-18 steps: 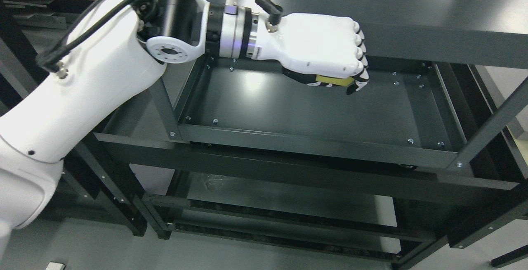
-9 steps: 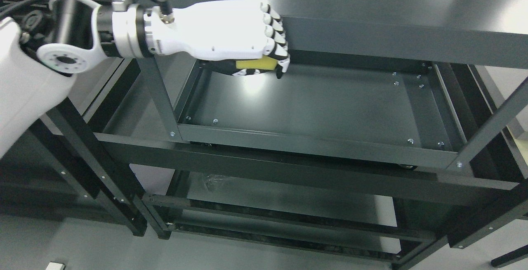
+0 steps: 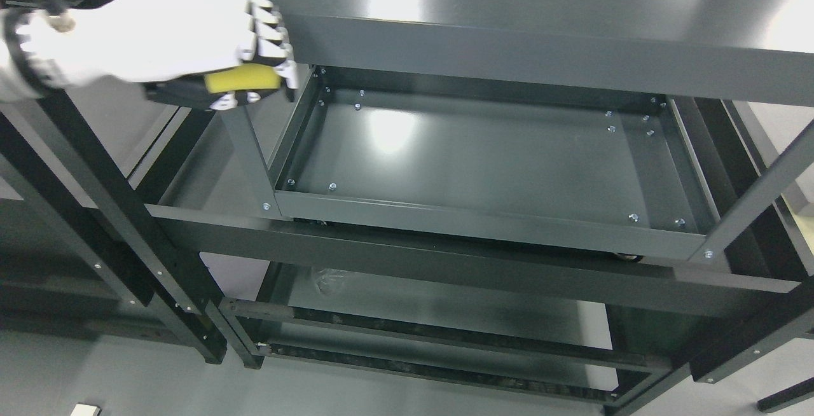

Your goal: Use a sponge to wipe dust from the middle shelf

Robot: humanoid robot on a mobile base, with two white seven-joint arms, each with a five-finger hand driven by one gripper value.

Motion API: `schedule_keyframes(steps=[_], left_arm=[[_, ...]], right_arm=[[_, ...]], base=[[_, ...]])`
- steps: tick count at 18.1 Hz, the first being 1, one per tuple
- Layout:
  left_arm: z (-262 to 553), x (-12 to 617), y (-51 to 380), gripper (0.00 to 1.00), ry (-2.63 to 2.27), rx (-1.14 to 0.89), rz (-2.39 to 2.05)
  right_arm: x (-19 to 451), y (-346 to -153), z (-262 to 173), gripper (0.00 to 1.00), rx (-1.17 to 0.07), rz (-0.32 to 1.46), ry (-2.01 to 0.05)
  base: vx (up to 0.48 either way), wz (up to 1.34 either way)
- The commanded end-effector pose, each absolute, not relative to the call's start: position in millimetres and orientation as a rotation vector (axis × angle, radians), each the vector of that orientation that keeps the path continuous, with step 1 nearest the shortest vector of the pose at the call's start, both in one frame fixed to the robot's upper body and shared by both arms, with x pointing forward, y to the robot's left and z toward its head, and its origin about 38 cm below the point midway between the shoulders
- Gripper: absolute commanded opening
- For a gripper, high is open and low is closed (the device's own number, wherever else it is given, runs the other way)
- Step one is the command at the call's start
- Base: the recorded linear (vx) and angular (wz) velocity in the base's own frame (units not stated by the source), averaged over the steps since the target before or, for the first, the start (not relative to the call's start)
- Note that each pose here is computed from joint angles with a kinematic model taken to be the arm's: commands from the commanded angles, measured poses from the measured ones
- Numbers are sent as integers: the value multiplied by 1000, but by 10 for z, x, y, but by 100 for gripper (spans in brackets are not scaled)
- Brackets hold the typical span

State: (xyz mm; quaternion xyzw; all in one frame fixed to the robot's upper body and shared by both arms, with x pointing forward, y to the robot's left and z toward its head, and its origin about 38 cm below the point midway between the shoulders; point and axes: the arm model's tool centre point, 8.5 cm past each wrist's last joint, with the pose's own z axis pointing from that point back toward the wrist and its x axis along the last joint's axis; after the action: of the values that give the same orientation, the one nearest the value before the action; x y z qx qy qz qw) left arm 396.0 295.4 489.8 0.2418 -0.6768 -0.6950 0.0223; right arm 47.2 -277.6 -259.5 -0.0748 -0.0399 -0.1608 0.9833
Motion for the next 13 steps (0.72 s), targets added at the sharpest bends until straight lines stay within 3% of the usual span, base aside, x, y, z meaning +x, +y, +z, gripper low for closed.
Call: schedule_keyframes(steps=[1, 8, 11, 13], left_arm=[[5586, 3168, 3951, 5, -2009, 1014, -1979], [5960, 3182, 3692, 5, -2798, 725, -1442], [5616, 3522, 3550, 4, -2935, 495, -1052], [5264, 3749, 3236, 4, -2949, 294, -926]], right_arm=[[460, -2874, -2587, 100, -154, -324, -29], [460, -2873, -2588, 100, -152, -324, -29], [460, -2873, -2588, 100, -152, -324, -29], [460, -2873, -2588, 100, -152, -324, -29]], base=[[0, 0], [0, 0], [0, 0], [0, 0]])
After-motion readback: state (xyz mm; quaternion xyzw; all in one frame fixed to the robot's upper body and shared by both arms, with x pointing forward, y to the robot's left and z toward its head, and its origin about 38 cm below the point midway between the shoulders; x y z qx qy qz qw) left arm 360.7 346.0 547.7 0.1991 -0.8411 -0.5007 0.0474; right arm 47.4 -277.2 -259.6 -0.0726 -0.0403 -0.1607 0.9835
